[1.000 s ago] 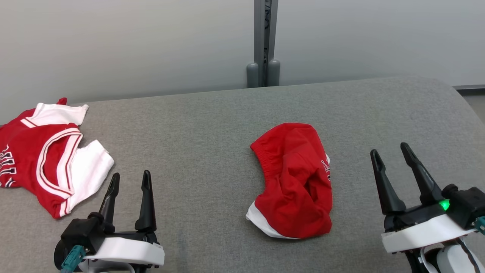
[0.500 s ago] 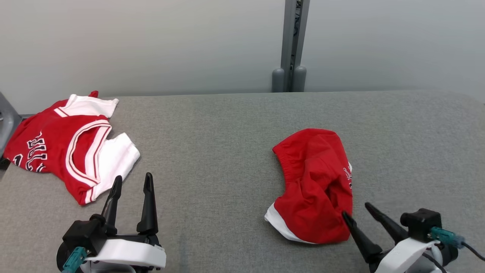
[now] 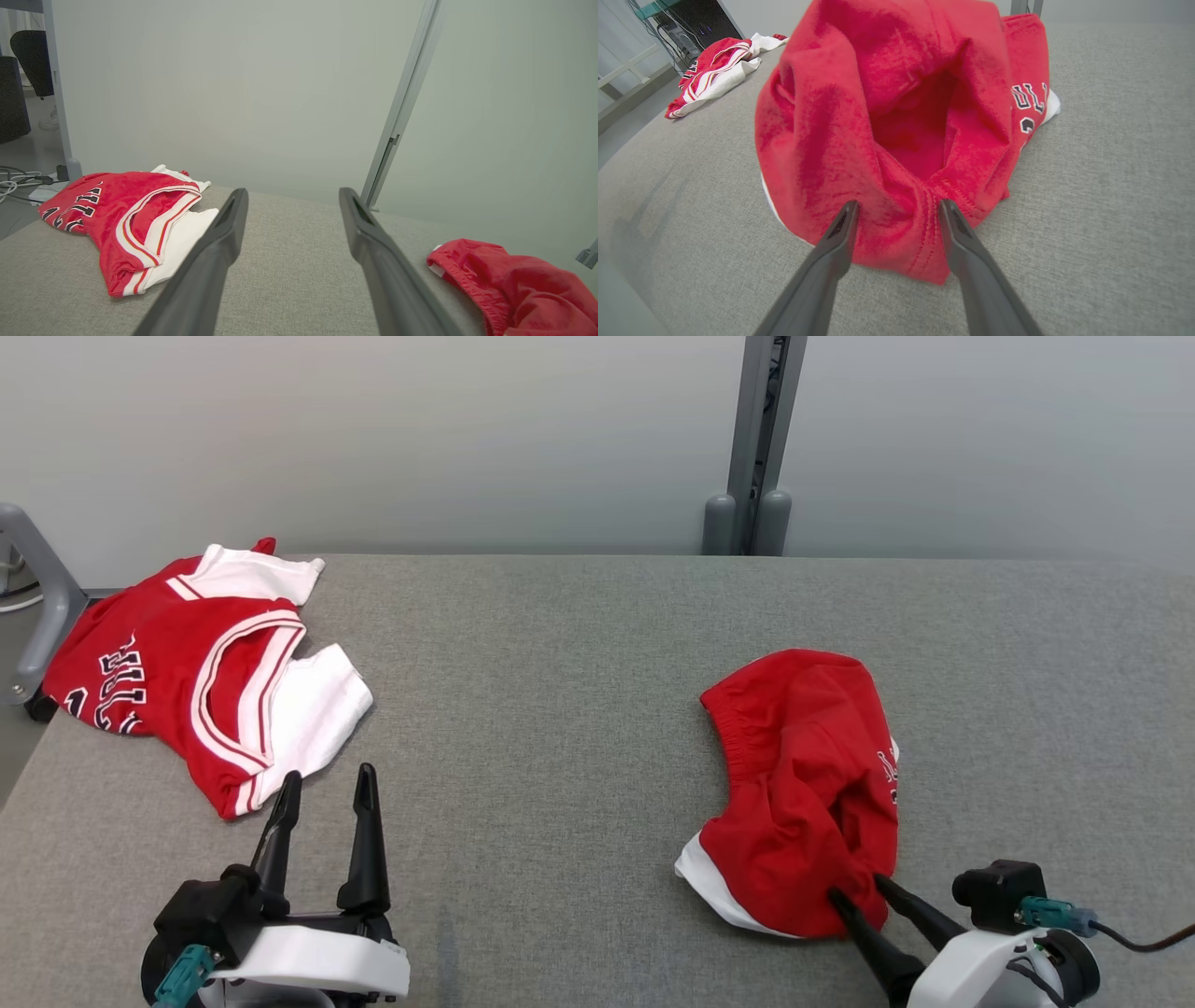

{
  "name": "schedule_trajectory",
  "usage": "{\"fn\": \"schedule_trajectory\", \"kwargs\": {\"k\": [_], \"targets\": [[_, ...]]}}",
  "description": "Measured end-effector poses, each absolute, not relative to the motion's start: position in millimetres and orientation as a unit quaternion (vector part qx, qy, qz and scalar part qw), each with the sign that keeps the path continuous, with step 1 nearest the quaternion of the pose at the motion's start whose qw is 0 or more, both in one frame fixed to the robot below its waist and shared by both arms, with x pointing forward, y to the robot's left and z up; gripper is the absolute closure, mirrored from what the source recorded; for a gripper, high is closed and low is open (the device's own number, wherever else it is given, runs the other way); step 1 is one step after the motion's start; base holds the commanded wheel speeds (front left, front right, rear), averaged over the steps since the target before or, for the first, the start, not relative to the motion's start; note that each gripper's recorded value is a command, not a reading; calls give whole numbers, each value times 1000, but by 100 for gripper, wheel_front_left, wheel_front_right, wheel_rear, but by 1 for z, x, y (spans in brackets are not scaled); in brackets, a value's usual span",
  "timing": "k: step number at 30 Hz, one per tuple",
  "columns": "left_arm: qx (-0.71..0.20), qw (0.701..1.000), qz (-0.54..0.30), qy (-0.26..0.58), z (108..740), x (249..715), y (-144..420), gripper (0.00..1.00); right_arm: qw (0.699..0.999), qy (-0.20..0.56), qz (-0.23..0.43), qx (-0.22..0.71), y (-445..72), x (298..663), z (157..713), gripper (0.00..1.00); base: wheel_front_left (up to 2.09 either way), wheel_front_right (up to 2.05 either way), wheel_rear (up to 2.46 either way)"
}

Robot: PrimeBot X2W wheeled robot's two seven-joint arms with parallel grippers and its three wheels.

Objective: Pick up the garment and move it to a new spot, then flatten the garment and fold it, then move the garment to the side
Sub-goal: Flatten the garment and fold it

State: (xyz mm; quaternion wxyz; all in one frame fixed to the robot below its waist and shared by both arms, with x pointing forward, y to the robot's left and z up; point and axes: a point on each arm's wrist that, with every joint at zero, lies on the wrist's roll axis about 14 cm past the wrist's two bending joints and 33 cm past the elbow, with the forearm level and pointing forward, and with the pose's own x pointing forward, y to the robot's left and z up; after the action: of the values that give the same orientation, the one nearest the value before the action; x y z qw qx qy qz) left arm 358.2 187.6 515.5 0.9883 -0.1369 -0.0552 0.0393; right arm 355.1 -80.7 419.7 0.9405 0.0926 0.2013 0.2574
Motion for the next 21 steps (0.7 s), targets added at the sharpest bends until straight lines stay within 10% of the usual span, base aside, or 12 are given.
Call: {"fn": "schedule_trajectory", "kwargs": {"k": [21], "targets": [[-144, 989, -20, -37, 509, 377, 146, 0, 976, 150, 132, 87, -189, 371, 450, 100, 0, 0, 0]]}}
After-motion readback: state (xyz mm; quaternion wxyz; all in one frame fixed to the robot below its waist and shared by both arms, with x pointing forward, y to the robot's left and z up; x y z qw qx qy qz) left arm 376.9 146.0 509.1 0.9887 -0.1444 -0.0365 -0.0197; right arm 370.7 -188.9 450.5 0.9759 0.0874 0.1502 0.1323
